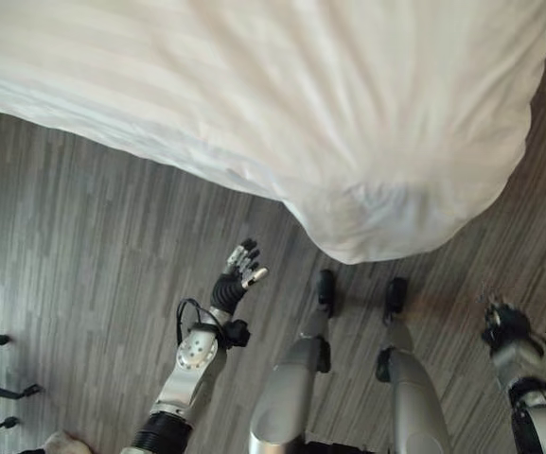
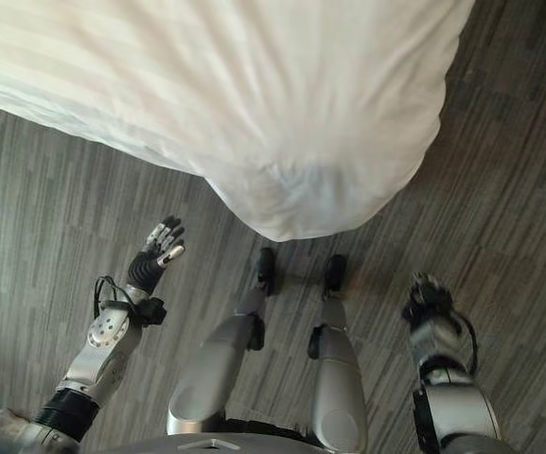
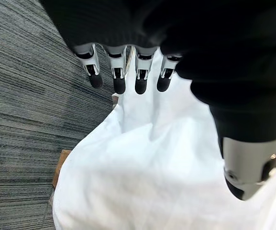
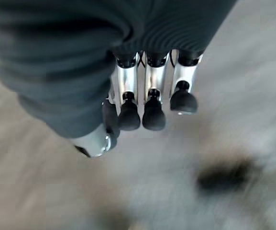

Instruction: Making the bed.

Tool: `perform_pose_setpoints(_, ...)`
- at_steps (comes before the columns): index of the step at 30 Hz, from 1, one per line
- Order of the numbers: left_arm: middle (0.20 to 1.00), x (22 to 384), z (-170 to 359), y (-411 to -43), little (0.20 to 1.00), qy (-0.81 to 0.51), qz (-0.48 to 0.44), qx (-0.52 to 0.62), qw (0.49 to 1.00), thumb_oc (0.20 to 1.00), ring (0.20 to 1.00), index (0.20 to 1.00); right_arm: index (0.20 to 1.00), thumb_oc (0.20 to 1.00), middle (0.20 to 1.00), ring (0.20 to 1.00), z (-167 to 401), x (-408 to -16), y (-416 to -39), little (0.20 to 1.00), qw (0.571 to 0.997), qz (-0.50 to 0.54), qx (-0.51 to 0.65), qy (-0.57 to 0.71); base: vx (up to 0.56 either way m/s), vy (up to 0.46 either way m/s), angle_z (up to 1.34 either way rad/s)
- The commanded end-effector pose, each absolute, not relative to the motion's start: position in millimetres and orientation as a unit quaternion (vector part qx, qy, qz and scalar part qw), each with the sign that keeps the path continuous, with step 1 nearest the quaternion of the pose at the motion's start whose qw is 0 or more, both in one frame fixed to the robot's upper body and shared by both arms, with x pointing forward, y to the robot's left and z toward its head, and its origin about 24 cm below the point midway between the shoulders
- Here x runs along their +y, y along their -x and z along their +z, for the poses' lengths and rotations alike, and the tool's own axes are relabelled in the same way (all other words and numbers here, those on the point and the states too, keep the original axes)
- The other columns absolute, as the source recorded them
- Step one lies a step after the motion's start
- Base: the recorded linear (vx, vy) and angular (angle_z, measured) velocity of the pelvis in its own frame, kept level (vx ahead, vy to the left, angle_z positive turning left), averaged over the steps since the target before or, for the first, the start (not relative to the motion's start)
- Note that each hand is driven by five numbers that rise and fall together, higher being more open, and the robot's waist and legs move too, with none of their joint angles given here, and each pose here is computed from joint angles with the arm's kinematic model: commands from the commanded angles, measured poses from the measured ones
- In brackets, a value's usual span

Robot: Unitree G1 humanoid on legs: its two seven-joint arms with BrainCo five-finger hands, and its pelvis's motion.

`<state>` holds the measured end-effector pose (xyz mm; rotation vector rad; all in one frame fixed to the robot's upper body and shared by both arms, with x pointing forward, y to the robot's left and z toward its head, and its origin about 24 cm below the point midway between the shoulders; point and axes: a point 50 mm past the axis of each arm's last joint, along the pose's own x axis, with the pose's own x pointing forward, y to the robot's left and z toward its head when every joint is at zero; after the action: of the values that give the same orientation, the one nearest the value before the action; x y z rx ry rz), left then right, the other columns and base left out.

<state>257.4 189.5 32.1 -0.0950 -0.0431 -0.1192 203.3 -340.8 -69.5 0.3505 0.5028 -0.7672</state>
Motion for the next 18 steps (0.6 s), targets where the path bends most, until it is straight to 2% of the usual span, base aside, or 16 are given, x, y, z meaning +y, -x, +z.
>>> perform_pose_setpoints(1, 1.000, 198.9, 30.6, -251.3, 1.000, 0.031, -0.045, -0.032, 0.998, 1.000, 1.000, 1.000, 0.200, 0.200, 0.200, 0.200, -76.5, -356.4, -169.8, 0.200, 0.860, -0.424, 0.250, -0.138, 0.00, 0.000, 0.00)
perform_pose_setpoints(3, 1.000, 199.1, 29.3, -251.6, 1.000, 0.031, -0.039, -0.031, 0.998, 1.000, 1.000, 1.000, 0.200, 0.200, 0.200, 0.200, -78.0, -359.9, -157.1, 0.200, 0.848, -0.451, 0.236, -0.147, 0.07, -0.001, -0.07)
perform_pose_setpoints(5, 1.000, 200.7, 27.0, -251.9, 1.000, 0.030, -0.029, -0.026, 0.999, 1.000, 1.000, 1.000, 0.200, 0.200, 0.200, 0.200, -74.1, -358.6, -151.3, 0.200, 0.861, -0.445, 0.219, -0.112, 0.10, -0.013, -0.12)
perform_pose_setpoints(7, 1.000, 204.9, 22.4, -249.4, 1.000, 0.031, -0.012, -0.018, 0.999, 1.000, 1.000, 1.000, 0.200, 0.200, 0.200, 0.200, -37.6, -347.8, -174.2, 0.200, 0.912, -0.388, 0.123, -0.042, 0.11, -0.019, -0.06)
perform_pose_setpoints(8, 1.000, 205.4, 19.8, -248.4, 1.000, 0.031, -0.008, -0.013, 0.999, 1.000, 1.000, 1.000, 0.203, 0.203, 0.203, 0.203, -31.6, -345.5, -175.6, 0.203, 0.916, -0.385, 0.104, -0.040, 0.09, -0.003, -0.11)
perform_pose_setpoints(9, 1.000, 206.2, 17.1, -247.6, 1.000, 0.033, -0.004, -0.007, 0.999, 1.000, 1.000, 1.000, 0.765, 0.765, 0.765, 0.765, -27.1, -339.5, -180.5, 0.765, 0.921, -0.376, 0.085, -0.047, 0.09, 0.004, -0.06)
perform_pose_setpoints(10, 1.000, 207.4, 14.5, -245.9, 1.000, 0.038, 0.002, -0.002, 0.999, 1.000, 1.000, 1.000, 0.940, 0.940, 0.940, 0.940, -13.1, -329.4, -192.3, 0.940, 0.936, -0.346, 0.047, -0.051, 0.05, 0.007, -0.12)
perform_pose_setpoints(12, 1.000, 208.2, 12.1, -244.3, 1.000, 0.039, 0.003, 0.004, 0.999, 1.000, 1.000, 1.000, 1.000, 1.000, 1.000, 1.000, -9.8, -323.2, -192.3, 1.000, 0.940, -0.335, 0.035, -0.056, 0.03, 0.010, -0.17)
perform_pose_setpoints(14, 1.000, 209.8, 3.2, -236.3, 1.000, 0.037, 0.002, 0.026, 0.999, 1.000, 1.000, 1.000, 1.000, 1.000, 1.000, 1.000, 3.6, -305.7, -201.7, 1.000, 0.954, -0.291, -0.006, -0.073, 0.06, 0.013, -0.06)
perform_pose_setpoints(18, 1.000, 212.1, -7.3, -224.4, 1.000, 0.035, 0.002, 0.051, 0.998, 1.000, 1.000, 1.000, 1.000, 1.000, 1.000, 1.000, 2.4, -276.5, -205.2, 1.000, 0.973, -0.220, 0.002, -0.065, 0.05, 0.006, 0.02)
